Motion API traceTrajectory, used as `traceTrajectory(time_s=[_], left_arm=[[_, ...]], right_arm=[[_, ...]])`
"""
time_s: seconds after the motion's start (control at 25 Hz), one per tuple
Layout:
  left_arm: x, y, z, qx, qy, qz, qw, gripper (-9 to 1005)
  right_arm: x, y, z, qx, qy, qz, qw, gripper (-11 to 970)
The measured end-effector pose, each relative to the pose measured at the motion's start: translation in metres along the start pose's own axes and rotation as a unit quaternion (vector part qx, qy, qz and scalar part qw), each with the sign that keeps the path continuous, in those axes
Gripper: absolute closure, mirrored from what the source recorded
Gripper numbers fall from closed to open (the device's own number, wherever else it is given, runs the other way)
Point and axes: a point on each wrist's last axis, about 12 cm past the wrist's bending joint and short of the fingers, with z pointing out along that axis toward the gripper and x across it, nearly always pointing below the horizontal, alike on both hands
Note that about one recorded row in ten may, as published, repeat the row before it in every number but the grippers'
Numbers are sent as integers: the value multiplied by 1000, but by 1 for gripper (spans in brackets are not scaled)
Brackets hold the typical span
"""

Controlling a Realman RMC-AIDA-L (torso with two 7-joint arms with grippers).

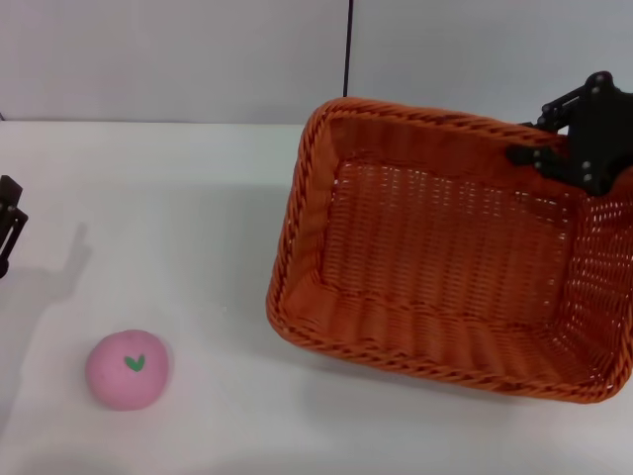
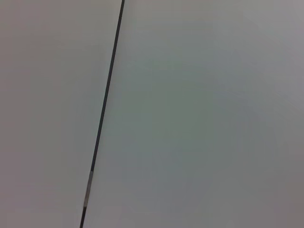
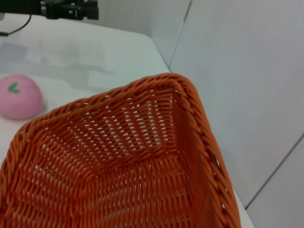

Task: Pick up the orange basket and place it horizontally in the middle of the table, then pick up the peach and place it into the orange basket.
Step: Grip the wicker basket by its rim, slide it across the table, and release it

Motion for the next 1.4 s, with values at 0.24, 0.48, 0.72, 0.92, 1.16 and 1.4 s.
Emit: traceTrajectory(time_s=[0.24,0.48,0.72,0.92,1.16,1.4], left_arm=[[0,-2,-8,2,-3,-4,1000,184],[-2,-9,-11,20,-13,-8,1000,185],[-2,-13,-11,27,-17,-12,999,185],[0,-16,-14,31,-13,-19,999,186],[1,-17,-19,33,-7,-21,999,186],[2,-18,-23,34,-4,-22,999,187]], right_arm=[[0,-5,10,-27,-7,-35,999,758],[-2,-5,28,-54,-19,-78,995,748],[-4,-10,36,-44,-21,-109,993,738],[-2,-13,46,-41,-21,-108,993,729],[1,-12,60,-29,-20,-116,993,719],[3,-12,63,-13,-22,-139,990,708]])
